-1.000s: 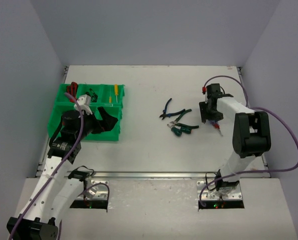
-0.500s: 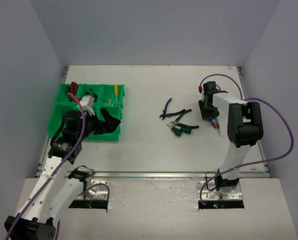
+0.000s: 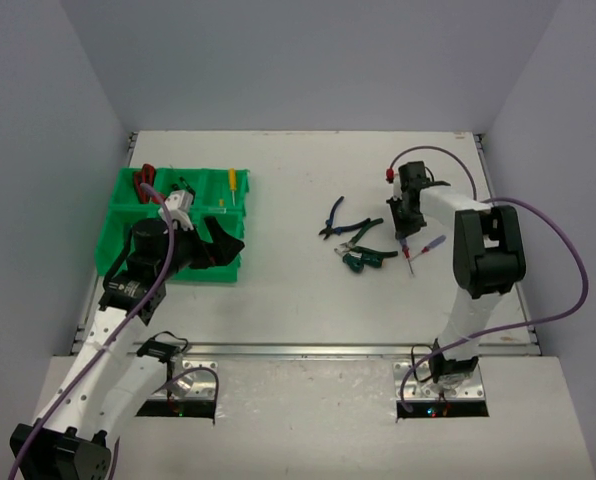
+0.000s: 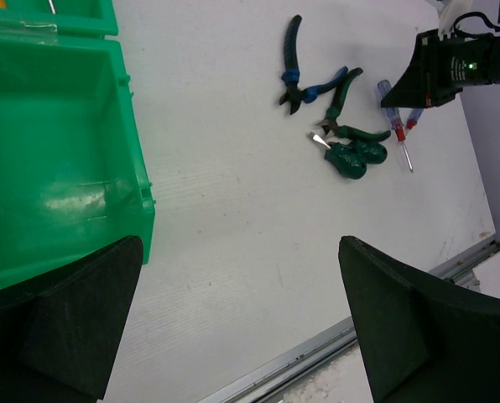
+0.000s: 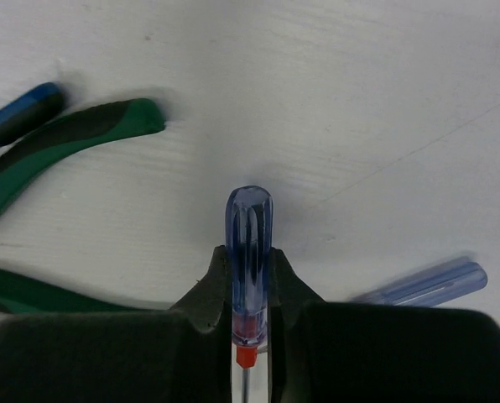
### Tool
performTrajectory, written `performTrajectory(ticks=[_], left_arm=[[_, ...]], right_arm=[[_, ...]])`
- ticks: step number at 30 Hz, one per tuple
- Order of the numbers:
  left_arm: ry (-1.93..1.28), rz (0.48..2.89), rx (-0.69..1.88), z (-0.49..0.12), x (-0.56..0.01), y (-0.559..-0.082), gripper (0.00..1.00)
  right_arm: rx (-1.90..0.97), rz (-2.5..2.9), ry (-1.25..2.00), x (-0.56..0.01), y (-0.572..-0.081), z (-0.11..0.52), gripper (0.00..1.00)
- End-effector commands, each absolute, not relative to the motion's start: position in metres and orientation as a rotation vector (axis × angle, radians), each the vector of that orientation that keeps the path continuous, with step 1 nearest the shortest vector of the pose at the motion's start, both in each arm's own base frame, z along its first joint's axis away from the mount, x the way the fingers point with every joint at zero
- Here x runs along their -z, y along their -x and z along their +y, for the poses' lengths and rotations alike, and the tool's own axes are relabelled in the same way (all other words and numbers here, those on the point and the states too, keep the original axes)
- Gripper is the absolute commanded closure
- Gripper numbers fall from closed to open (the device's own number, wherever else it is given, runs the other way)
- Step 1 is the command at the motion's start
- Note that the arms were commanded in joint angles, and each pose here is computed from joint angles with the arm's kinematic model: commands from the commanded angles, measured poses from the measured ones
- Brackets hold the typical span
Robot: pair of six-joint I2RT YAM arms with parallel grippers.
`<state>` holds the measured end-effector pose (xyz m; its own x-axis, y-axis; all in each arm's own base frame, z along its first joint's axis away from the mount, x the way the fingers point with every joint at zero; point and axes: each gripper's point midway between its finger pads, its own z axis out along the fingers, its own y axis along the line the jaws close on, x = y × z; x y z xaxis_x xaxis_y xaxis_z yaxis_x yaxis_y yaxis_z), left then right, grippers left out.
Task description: Sort the tools into containers
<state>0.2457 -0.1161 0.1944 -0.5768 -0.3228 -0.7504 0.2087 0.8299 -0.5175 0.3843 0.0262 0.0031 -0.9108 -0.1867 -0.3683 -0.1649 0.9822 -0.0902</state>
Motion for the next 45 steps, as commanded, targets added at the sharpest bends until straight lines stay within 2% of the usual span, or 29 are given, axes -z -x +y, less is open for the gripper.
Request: performTrajectory(ticks=[1,4,7,10,12,16,21,27,30,38,42,45], left_arm=[[-0.019,1.958,0.821,-0.135,-0.229,-0.249,0.00],[-0.055,1.895,1.050,-0.161,-0.243,-0.241,0.00],[-0.121,1.739,1.371,-0.190,-0.269,-0.226,0.00],[-0.192,1.550,1.509,-0.202,-0.300,-0.220,0.00],[-0.217,1.513,1.534,-0.215,-0.309,-0.219,0.00],[-0.348,1.501,1.503,-0.247,-0.310,-0.217,0.00],[-0.378,1.649,1.412,-0.284,-0.267,-0.231,0.11],[-0.372,1.652,1.409,-0.310,-0.265,-0.236,0.14],[-0.363,1.657,1.402,-0.316,-0.266,-0.243,0.20],[-0.377,1.534,1.489,-0.322,-0.294,-0.235,0.43],[-0.370,1.508,1.508,-0.322,-0.298,-0.232,0.79],[-0.370,1.507,1.508,-0.322,-0.299,-0.231,0.98]], right_arm=[[-0.051,2.519,0.230,-0.077,-0.405,0.054,1.00],[-0.300,2.360,0.304,-0.132,-0.388,0.103,1.00],[-0.725,2.217,0.470,-0.166,-0.352,0.175,1.00],[-1.196,1.939,0.663,-0.212,-0.299,0.234,1.00],[-1.384,1.823,0.688,-0.234,-0.270,0.255,1.00],[-1.464,1.708,0.728,-0.267,-0.252,0.270,1.00],[-1.539,1.620,0.681,-0.295,-0.247,0.273,1.00],[-1.605,1.640,0.631,-0.299,-0.245,0.277,1.00],[-1.648,1.616,0.644,-0.302,-0.236,0.280,1.00],[-1.630,1.628,0.617,-0.300,-0.238,0.285,1.00],[-1.638,1.616,0.642,-0.303,-0.233,0.291,1.00],[-1.649,1.625,0.643,-0.300,-0.232,0.293,1.00]])
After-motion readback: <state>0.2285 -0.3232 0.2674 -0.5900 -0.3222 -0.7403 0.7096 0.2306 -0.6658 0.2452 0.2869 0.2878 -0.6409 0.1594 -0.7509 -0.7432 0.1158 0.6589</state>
